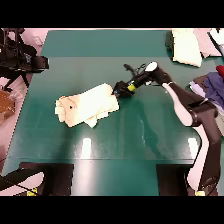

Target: Fold the shirts.

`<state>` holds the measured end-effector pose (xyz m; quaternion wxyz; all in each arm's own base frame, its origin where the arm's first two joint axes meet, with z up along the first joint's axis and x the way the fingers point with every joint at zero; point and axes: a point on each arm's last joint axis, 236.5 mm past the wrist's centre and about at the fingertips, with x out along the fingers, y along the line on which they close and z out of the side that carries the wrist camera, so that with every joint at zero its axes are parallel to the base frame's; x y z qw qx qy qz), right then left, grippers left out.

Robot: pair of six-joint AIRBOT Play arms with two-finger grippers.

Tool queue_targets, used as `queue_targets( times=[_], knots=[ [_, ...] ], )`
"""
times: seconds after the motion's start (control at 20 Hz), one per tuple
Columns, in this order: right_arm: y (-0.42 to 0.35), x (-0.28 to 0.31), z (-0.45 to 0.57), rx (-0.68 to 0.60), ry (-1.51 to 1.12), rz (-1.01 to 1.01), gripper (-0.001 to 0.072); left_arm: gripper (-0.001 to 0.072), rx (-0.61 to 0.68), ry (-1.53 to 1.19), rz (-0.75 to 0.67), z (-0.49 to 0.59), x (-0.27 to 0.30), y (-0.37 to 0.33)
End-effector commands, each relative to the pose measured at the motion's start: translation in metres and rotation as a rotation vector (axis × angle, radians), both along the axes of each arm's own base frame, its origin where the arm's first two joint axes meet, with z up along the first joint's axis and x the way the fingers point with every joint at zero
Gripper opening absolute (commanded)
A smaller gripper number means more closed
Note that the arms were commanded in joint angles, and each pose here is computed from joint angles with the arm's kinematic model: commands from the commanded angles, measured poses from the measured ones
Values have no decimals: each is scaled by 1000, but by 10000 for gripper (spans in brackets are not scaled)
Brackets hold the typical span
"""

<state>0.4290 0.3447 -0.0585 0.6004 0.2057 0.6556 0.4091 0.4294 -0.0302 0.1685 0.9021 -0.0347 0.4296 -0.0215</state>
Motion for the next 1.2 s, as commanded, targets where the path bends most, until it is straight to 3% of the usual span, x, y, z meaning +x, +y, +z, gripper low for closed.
queue_targets(
  times=[0.0,0.15,0.2,0.25,0.3,0.45,0.6,0.75,0.9,1.15],
  knots=[
    [57,-20,-6,32,-21,96,698,23,0,4,-7,0,-1,-1],
    [101,-25,-5,48,-78,82,684,23,1,9,-8,-1,-2,-1],
    [110,-26,-3,55,-78,65,508,22,1,12,-8,-2,-3,-1],
    [116,-29,3,87,-68,61,134,23,2,15,-8,-2,-3,-1],
    [121,-28,14,138,-55,54,29,23,4,19,-11,-3,-4,-1],
    [103,-4,58,209,-85,-7,27,23,7,30,-14,-4,-6,-1],
    [30,53,124,236,-184,-174,26,23,12,47,-21,-7,-9,-1],
    [-110,117,197,190,-307,-454,26,23,13,54,-21,-8,-11,-1],
    [-280,141,278,126,-449,-798,26,23,12,63,-22,-9,-13,-1],
    [-526,76,329,78,-469,-1343,26,23,-9,71,-29,-10,-14,-6]
  ],
)
